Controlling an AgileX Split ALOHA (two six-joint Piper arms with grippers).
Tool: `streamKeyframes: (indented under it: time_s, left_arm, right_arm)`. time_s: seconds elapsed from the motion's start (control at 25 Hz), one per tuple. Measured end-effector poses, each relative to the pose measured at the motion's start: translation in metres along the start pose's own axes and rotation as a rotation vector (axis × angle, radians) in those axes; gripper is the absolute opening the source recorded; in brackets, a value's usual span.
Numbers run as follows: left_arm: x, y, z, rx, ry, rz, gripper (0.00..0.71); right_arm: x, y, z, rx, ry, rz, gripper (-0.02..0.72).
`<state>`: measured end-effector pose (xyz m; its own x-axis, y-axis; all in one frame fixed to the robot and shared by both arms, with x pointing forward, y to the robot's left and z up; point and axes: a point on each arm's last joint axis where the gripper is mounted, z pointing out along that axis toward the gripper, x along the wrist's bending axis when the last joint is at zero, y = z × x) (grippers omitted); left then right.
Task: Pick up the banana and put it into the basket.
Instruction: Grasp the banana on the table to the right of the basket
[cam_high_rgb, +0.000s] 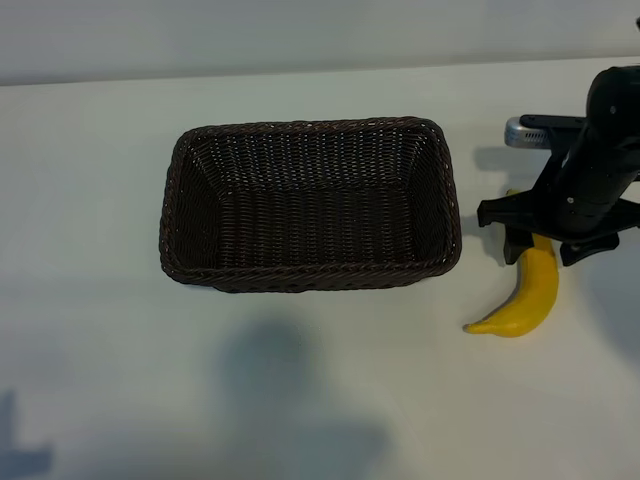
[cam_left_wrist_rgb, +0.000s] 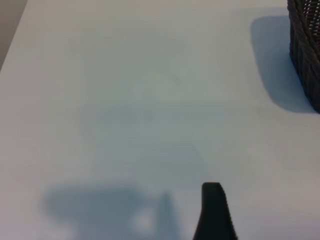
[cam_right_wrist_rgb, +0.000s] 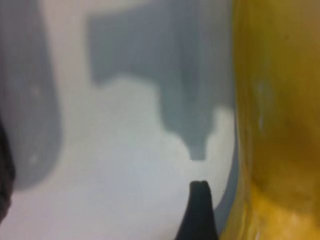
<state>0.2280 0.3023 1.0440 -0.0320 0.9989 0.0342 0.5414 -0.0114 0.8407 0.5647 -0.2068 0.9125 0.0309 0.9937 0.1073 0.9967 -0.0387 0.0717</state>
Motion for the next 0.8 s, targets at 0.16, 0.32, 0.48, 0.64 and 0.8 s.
streamKeyframes:
  time_s: [0.16, 0.32, 0.48, 0.64, 0.8]
  left_arm:
    - [0.000, 0.000, 0.000, 0.000, 0.000, 0.001, 0.529]
    - [0.000, 0.000, 0.000, 0.000, 0.000, 0.001, 0.529]
    - [0.000, 0.000, 0.000, 0.000, 0.000, 0.001, 0.529]
    - [0.000, 0.000, 0.000, 0.000, 0.000, 0.001, 0.529]
    - [0.001, 0.000, 0.000, 0.000, 0.006, 0.004, 0.529]
  right_arm:
    - [-0.001, 0.001, 0.005, -0.003, -0.010, -0.009, 0.582]
    - [-0.002, 0.001, 0.010, 0.012, -0.016, -0.010, 0.528]
    - [-0.002, 0.001, 0.012, 0.014, -0.022, -0.015, 0.457]
    - [-0.004, 0.001, 0.011, 0.012, -0.037, -0.028, 0.434]
    - [-0.006, 0.001, 0.011, 0.018, -0.059, -0.042, 0.434]
